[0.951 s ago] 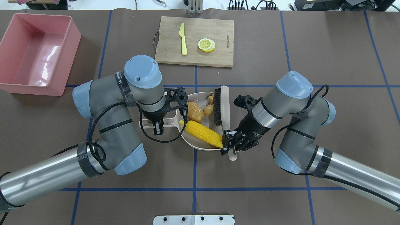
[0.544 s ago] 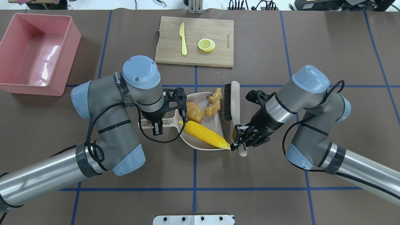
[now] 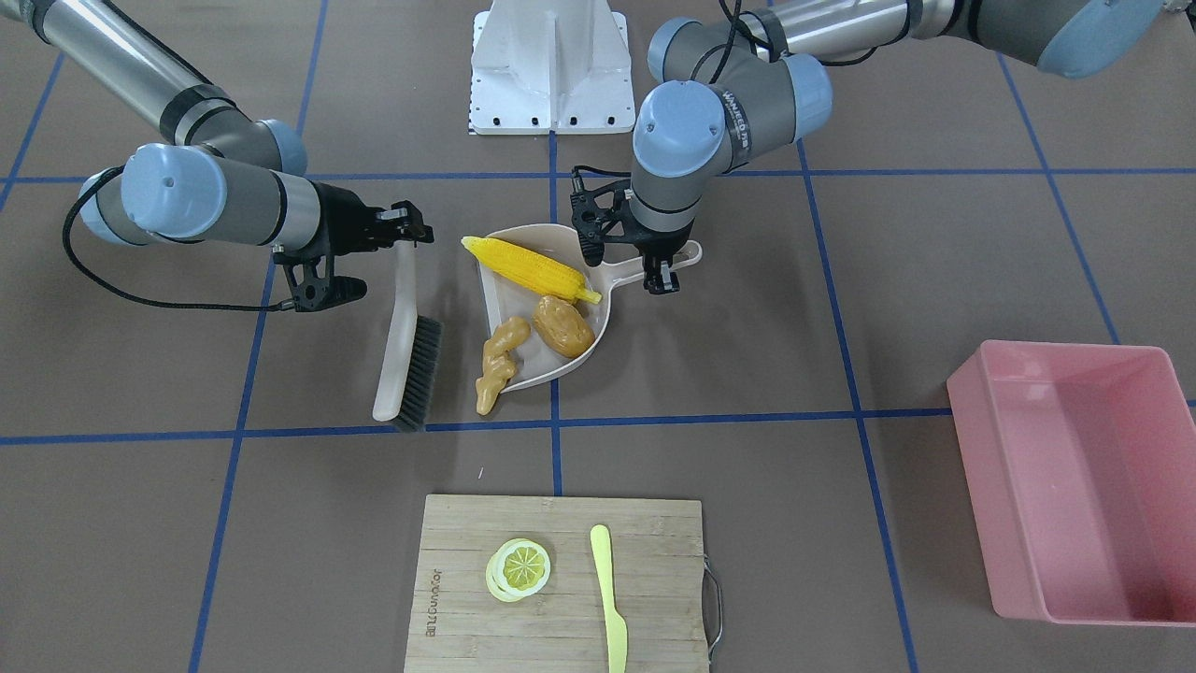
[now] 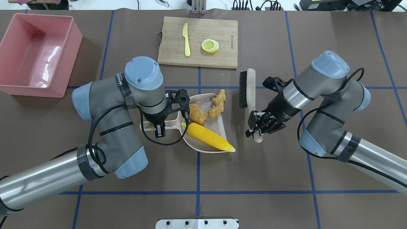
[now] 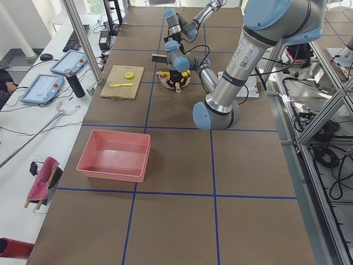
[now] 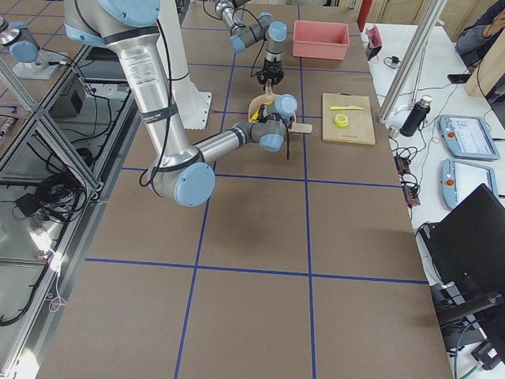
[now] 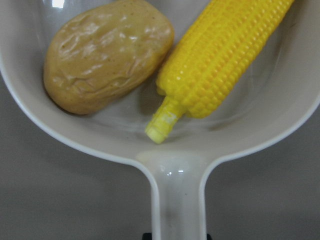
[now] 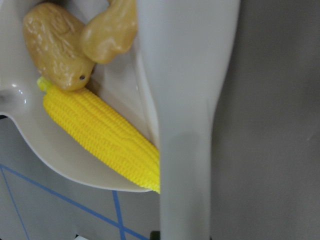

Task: Sweep and dump trash into bin
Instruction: 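Lift the brush back and reposition it at the dustpan edge with the right gripper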

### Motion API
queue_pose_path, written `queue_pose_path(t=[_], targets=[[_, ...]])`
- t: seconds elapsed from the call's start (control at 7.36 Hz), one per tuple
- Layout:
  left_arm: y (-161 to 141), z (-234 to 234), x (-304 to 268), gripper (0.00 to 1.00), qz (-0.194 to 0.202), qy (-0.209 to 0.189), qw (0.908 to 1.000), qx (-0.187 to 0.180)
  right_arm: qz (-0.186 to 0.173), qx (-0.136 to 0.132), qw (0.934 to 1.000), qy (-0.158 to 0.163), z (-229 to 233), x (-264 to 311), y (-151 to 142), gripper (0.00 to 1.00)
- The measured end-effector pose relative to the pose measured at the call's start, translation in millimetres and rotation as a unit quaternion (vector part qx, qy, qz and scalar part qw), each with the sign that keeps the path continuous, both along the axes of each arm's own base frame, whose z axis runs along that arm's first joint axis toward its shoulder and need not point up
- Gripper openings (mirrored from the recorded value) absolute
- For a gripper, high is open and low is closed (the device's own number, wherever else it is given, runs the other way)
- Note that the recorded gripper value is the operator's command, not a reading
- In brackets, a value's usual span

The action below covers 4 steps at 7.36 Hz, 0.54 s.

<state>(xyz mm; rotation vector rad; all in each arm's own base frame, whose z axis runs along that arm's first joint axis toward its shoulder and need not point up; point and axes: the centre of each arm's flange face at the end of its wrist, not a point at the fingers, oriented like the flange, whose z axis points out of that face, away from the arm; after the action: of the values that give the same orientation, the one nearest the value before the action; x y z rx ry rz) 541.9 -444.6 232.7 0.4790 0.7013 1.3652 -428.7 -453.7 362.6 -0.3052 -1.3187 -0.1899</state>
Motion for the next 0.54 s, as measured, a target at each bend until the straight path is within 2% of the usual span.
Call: queue_pose_path(t=[0.27, 0.54], targets=[[0, 0, 0, 0.00, -0.001, 0.002, 1.0000, 0.002, -0.014, 0.045, 0.9989, -0.007, 18, -9, -29, 0.00], [-1, 2, -1, 0.00, -0.004, 0.009, 0.9999, 0.005, -0.036, 0.062, 0.9973, -0.013, 17, -34, -45, 0.00]])
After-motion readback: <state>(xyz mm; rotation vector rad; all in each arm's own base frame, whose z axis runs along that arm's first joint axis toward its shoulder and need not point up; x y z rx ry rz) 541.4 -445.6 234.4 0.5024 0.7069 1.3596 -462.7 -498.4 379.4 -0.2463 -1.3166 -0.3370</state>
